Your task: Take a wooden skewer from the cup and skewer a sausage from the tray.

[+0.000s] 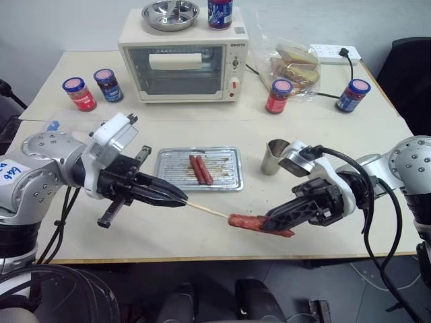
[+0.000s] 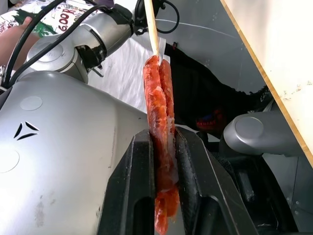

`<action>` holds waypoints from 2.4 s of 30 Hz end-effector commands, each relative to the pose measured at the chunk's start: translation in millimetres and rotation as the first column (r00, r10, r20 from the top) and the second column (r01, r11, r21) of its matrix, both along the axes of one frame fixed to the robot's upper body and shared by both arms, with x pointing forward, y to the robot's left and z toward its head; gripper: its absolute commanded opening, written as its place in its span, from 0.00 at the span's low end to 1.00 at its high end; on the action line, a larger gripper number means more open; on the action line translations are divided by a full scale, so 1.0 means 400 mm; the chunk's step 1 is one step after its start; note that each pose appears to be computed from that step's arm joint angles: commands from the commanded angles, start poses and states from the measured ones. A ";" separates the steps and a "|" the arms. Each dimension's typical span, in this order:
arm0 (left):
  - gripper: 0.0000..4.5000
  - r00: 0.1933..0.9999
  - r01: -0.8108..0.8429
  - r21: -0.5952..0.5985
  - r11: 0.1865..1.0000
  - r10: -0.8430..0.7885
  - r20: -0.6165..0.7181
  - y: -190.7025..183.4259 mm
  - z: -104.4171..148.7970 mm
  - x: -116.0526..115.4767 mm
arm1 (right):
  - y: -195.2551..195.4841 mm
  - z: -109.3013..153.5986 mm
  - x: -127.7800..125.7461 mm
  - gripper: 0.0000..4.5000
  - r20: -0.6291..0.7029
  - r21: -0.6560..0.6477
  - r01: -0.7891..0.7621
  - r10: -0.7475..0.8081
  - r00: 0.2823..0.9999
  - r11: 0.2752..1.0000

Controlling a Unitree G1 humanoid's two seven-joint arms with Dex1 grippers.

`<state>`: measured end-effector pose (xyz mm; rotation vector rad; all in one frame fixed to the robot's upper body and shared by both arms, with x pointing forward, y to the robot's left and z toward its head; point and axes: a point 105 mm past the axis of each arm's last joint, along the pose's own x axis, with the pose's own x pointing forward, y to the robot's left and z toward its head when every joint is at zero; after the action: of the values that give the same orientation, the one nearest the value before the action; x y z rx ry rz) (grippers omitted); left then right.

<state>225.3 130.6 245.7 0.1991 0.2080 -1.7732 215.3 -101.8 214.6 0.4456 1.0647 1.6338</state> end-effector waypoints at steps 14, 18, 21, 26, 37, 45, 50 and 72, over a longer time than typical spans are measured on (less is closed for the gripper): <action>0.00 0.999 0.023 -0.033 0.999 -0.022 0.024 -0.031 -0.001 -0.008 | 0.016 0.045 0.006 0.09 0.016 0.074 -0.011 0.010 1.000 0.997; 0.00 0.999 0.028 -0.042 0.999 -0.027 0.023 -0.041 -0.005 -0.011 | 0.020 0.050 0.009 0.09 0.005 0.083 -0.008 0.008 1.000 0.997; 0.00 0.999 0.029 -0.051 0.998 -0.028 0.025 -0.046 -0.007 -0.011 | 0.024 0.052 0.007 0.09 0.001 0.085 -0.014 0.014 1.000 0.996; 0.00 0.999 0.025 -0.072 0.997 -0.023 0.033 -0.061 -0.007 -0.006 | 0.032 0.056 0.002 0.09 -0.007 0.091 -0.026 0.026 1.000 0.996; 0.00 0.999 0.018 -0.101 0.995 -0.014 0.033 -0.083 -0.019 -0.003 | 0.038 0.059 0.001 0.09 -0.015 0.097 -0.022 0.024 1.000 0.995; 0.00 1.000 0.003 -0.113 0.994 -0.001 0.017 -0.083 -0.022 -0.001 | 0.037 0.058 0.000 0.29 -0.020 0.098 -0.011 0.013 1.000 0.995; 0.00 0.999 -0.035 -0.115 0.993 0.033 -0.017 -0.065 -0.027 0.006 | 0.033 0.055 0.007 0.57 -0.012 0.084 0.017 -0.017 1.000 0.996; 0.00 0.920 -0.384 -0.242 0.891 0.347 -0.183 0.044 -0.033 -0.008 | -0.043 0.068 0.063 0.87 0.752 -0.107 0.144 -0.014 0.658 0.984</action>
<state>228.8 147.1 222.1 -0.1641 0.1407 -1.4293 242.3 -117.2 227.7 -0.2042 0.6129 1.4080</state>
